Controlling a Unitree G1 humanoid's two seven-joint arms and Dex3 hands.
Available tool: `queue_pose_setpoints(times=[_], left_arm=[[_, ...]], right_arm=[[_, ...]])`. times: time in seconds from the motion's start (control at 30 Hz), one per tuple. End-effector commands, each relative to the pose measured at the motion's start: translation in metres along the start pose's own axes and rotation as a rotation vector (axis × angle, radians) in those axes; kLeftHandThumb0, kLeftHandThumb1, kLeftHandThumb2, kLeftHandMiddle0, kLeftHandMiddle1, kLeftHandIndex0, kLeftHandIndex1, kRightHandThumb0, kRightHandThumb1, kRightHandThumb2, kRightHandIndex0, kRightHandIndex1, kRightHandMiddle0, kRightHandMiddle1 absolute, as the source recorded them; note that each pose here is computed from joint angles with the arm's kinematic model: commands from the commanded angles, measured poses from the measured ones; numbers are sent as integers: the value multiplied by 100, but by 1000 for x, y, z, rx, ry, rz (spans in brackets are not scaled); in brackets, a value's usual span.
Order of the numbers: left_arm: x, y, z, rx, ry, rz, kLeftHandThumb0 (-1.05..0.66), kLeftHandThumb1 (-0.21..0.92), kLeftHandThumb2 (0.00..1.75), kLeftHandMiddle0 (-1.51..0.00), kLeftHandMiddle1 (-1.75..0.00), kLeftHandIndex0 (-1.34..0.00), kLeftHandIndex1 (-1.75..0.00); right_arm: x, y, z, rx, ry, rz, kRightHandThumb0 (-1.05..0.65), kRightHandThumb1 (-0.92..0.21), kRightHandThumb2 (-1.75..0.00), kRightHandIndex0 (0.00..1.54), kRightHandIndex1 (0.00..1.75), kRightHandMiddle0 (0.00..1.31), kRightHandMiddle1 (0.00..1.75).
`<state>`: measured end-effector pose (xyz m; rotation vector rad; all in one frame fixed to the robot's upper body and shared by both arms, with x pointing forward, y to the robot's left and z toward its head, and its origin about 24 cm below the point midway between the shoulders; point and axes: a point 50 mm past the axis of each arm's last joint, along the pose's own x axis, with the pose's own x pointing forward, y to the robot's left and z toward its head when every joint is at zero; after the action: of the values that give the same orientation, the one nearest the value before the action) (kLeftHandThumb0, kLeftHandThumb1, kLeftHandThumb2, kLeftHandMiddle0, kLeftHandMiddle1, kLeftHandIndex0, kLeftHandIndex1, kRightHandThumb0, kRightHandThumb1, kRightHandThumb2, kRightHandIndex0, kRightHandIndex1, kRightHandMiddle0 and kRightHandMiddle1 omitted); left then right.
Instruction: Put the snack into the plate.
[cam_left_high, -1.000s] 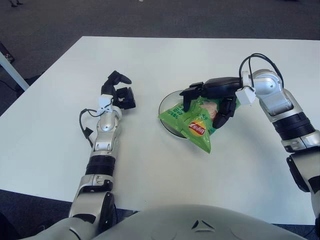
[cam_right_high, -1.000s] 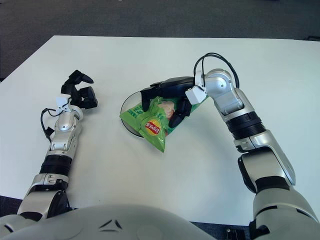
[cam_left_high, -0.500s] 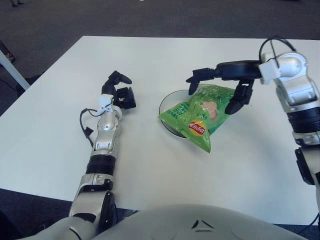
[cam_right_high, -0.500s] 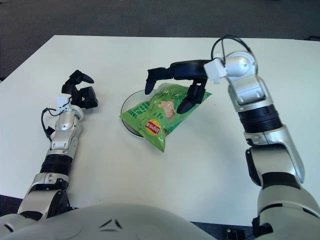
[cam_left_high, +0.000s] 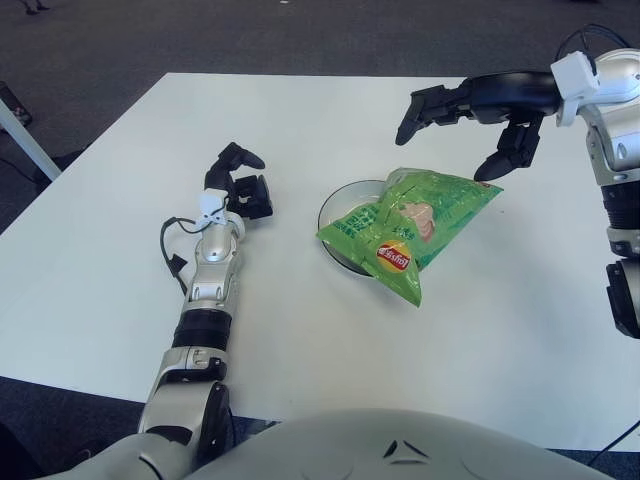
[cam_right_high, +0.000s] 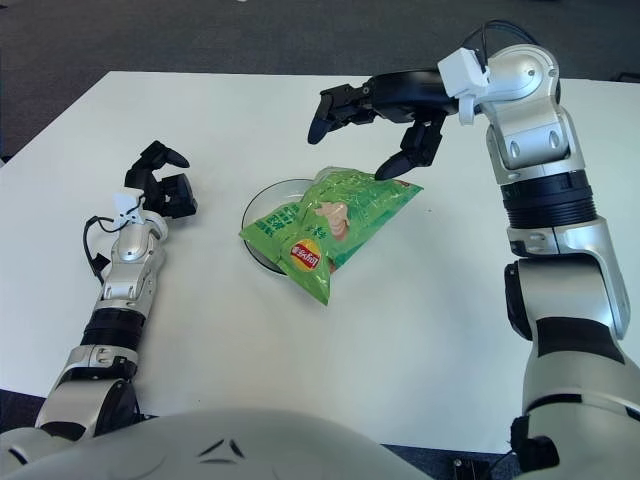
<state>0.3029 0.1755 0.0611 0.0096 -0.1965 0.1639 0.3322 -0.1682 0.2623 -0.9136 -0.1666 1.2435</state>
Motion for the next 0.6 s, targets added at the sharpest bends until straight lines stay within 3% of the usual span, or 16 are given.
queue_pose_setpoints(times=[0.0,0.07,0.2,0.3,0.37,0.47,0.5,0.57], left_arm=[[-45,-13,-50,-55,215,-13,-53,21,145,-141,-175,-70,-175],[-45,-13,-49,-58,213,-33,-53,21,145,-141,-175,-71,-175],[-46,-17,-48,-70,213,-88,-51,24,141,-137,-175,-68,-175],[-46,-19,-47,-68,213,-103,-50,26,139,-135,-175,-66,-175],[-47,-21,-46,-64,211,-109,-50,27,138,-134,-175,-65,-175],[-48,-22,-44,-59,203,-113,-49,29,136,-133,-175,-64,-175],[-48,-22,-43,-58,202,-114,-49,29,135,-133,-175,-64,-175],[-48,-22,-43,-58,201,-114,-49,29,135,-133,-175,-63,-175]], right_arm=[[-2,-13,0,80,-41,14,-88,-57,-72,0,36,0,91],[-1,-17,2,94,-17,22,-90,-61,-68,0,40,0,92],[-6,-31,12,119,143,36,-94,-65,-64,0,52,0,98],[-19,-47,45,101,135,45,-95,-68,-62,0,56,0,98],[-28,-48,29,109,94,46,-95,-70,-61,0,55,0,94],[-65,-33,-2,141,40,29,-94,-73,-55,0,46,0,77],[-76,-30,-8,148,37,15,-94,-73,-55,0,46,0,76],[-85,-29,-12,149,34,2,-93,-73,-54,0,43,0,71]])
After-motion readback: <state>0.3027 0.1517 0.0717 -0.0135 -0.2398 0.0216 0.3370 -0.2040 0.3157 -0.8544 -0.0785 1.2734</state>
